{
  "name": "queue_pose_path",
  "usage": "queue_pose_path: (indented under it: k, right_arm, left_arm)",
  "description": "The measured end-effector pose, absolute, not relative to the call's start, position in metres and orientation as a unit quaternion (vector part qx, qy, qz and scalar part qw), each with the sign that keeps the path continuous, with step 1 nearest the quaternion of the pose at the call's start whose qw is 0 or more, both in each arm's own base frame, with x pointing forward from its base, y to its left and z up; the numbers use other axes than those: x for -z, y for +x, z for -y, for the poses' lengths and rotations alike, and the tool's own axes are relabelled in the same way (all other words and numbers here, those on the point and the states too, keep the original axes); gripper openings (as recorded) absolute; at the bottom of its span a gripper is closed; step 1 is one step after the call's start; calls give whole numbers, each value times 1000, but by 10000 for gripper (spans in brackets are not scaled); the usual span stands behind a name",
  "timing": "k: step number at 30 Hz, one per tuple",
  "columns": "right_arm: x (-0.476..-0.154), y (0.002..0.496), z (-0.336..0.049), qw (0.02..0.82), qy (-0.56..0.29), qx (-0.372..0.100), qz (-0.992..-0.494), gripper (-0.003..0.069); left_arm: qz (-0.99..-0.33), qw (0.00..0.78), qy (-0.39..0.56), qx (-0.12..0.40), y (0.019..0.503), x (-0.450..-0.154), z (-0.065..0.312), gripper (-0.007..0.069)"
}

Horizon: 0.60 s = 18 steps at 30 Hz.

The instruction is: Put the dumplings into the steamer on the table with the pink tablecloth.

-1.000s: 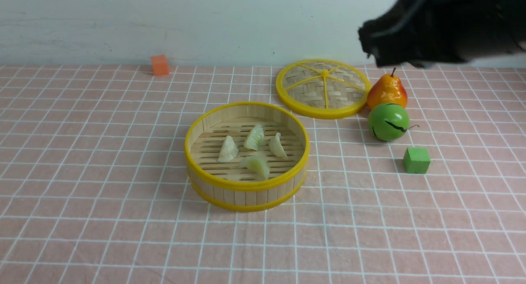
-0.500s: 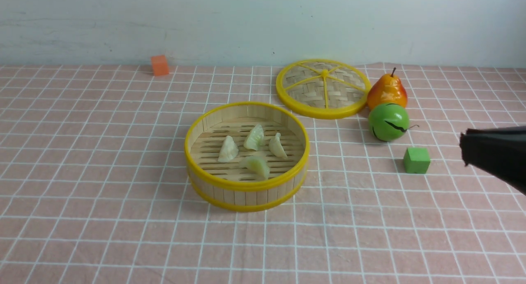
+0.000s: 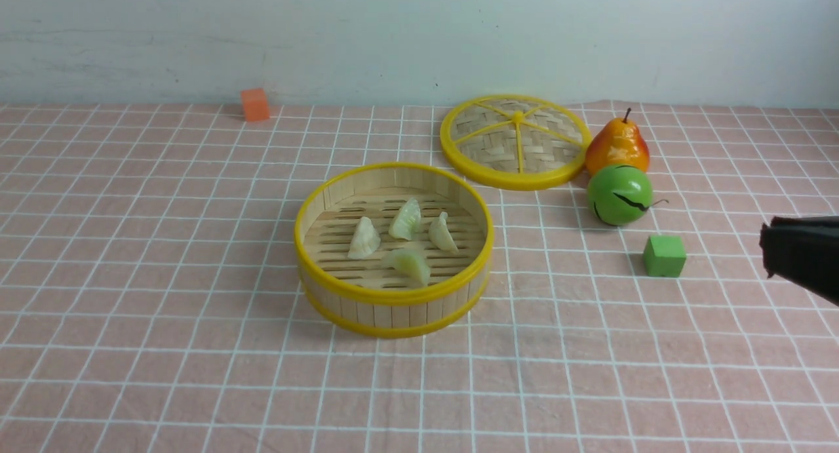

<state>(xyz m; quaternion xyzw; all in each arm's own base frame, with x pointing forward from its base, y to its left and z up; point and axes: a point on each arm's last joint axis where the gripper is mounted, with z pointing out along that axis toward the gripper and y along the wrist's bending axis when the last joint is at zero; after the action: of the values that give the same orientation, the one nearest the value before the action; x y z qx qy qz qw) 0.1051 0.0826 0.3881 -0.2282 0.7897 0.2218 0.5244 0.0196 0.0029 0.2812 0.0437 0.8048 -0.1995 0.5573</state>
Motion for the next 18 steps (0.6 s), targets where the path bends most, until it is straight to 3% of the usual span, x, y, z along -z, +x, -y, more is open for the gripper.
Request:
queue_pose_path:
  k: [8,14,17,18]
  right_arm:
    - [-373,106,-76,574,-217,-210,-762,-20]
    - [-314,97,-43,662,-121,-213,-708,-20]
    - [-272,84,-23,691,-43,-143,-707,-20]
    - [-266,84,-22,688,-41,-139,-711,-20]
  left_arm:
    - [-805,557,44,200,20,-281,-3,65]
    - [-805,557,44,200,20,-281,-3,67]
    - [-805,557,44,200,20,-281,-3,67]
    - [-805,557,44,200,20,-281,-3,67]
